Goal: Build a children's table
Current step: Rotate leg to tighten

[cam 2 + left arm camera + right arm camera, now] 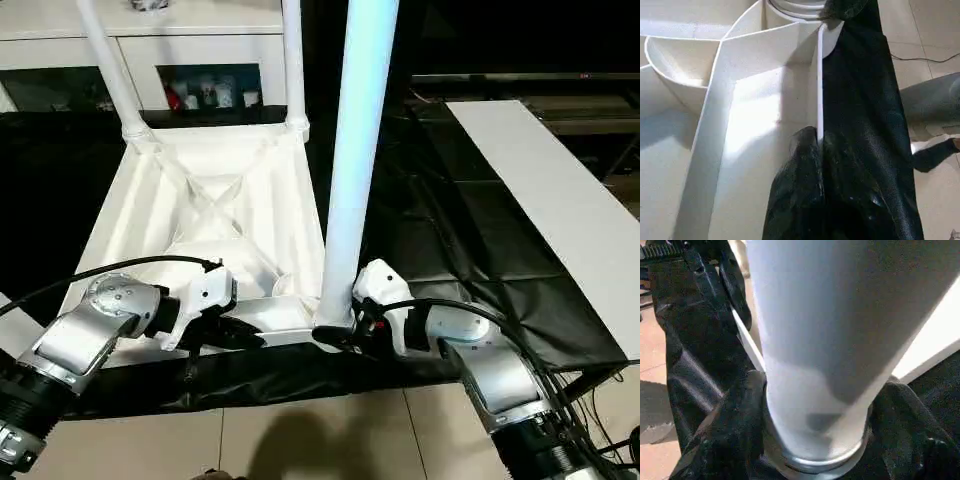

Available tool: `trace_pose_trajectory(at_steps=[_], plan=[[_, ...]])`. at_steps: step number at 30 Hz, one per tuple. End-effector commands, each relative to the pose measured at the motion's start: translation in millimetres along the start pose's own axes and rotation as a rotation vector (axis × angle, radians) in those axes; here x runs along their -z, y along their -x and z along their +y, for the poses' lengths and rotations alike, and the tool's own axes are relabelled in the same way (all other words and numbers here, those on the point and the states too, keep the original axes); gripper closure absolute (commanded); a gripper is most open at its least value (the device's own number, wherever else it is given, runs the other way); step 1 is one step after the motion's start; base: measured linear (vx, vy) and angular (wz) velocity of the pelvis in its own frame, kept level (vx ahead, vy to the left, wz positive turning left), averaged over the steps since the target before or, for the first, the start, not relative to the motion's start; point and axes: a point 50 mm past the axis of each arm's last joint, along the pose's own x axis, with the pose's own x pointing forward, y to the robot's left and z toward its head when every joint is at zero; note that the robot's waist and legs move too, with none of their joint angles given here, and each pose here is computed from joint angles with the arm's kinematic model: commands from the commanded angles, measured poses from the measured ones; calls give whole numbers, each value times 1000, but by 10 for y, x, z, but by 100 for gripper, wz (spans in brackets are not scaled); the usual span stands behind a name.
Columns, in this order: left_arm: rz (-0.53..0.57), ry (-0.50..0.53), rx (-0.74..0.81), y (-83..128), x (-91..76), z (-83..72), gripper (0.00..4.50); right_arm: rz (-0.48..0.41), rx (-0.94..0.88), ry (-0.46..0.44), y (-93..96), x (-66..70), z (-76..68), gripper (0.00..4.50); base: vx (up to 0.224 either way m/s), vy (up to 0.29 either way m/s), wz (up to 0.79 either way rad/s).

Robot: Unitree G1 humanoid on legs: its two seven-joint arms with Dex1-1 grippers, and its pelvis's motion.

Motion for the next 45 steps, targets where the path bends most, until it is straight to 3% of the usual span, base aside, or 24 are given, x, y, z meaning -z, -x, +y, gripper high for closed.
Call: trace_pose_trajectory(at_steps=[1, 5, 9, 10, 11, 16, 19, 20, 22, 27, 29, 30, 31, 33, 36, 40, 45], plan=[[19, -11, 38, -34, -6, -32, 450, 17, 79, -18, 9, 37, -84, 177, 0, 0, 0], [35, 8, -29, -62, 30, 12, 450, -5, 208, -75, -67, 56, -152, 178, 0, 0, 0], [-1, 64, -249, -228, 0, 177, 450, -45, 483, -226, -323, 63, -221, 178, 0, 0, 0], [-7, 91, -333, -350, -46, 242, 450, -48, 603, -319, -500, 49, -207, 178, 0, 0, 0], [-7, 99, -364, -385, -62, 266, 450, -42, 641, -342, -550, 46, -202, 178, 0, 0, 0], [-49, 160, -559, -568, -266, 444, 450, -27, 750, -445, -857, -40, -161, 178, 0, 0, 0], [-62, 145, -616, -607, -355, 510, 450, -91, 711, -464, -962, -167, -161, 178, 0, 0, 0], [-63, 139, -610, -613, -363, 514, 450, -148, 677, -442, -958, -250, -165, 123, 0, 0, 0], [-71, 112, -555, -620, -367, 489, 450, -206, 642, -356, -893, -359, -175, 109, 0, 0, 0], [-57, 95, -520, -570, -315, 466, 450, -214, 632, -289, -726, -365, -230, 66, 0, 0, 0], [-39, 77, -483, -516, -265, 445, 450, -189, 591, -193, -568, -342, -266, 56, 0, 0, 0], [-39, 77, -483, -516, -265, 445, 450, -189, 591, -193, -568, -342, -266, 42, 0, 0, 0], [-32, 45, -426, -454, -226, 406, 450, -149, 509, -95, -360, -290, -284, 42, 0, 0, 0], [-23, 34, -394, -419, -197, 381, 450, -135, 466, -61, -273, -272, -280, 42, 0, 0, 0], [8, -59, -146, -261, -46, 166, 450, -68, 245, 60, 28, -192, -173, 42, 0, 0, 0], [23, -55, -29, -162, 34, 56, 450, -40, 178, 71, 127, -164, -141, 42, 0, 0, 0], [17, -32, 49, -104, 40, -32, 450, -41, 115, 51, 72, -145, -96, 42, 0, 0, 0]])
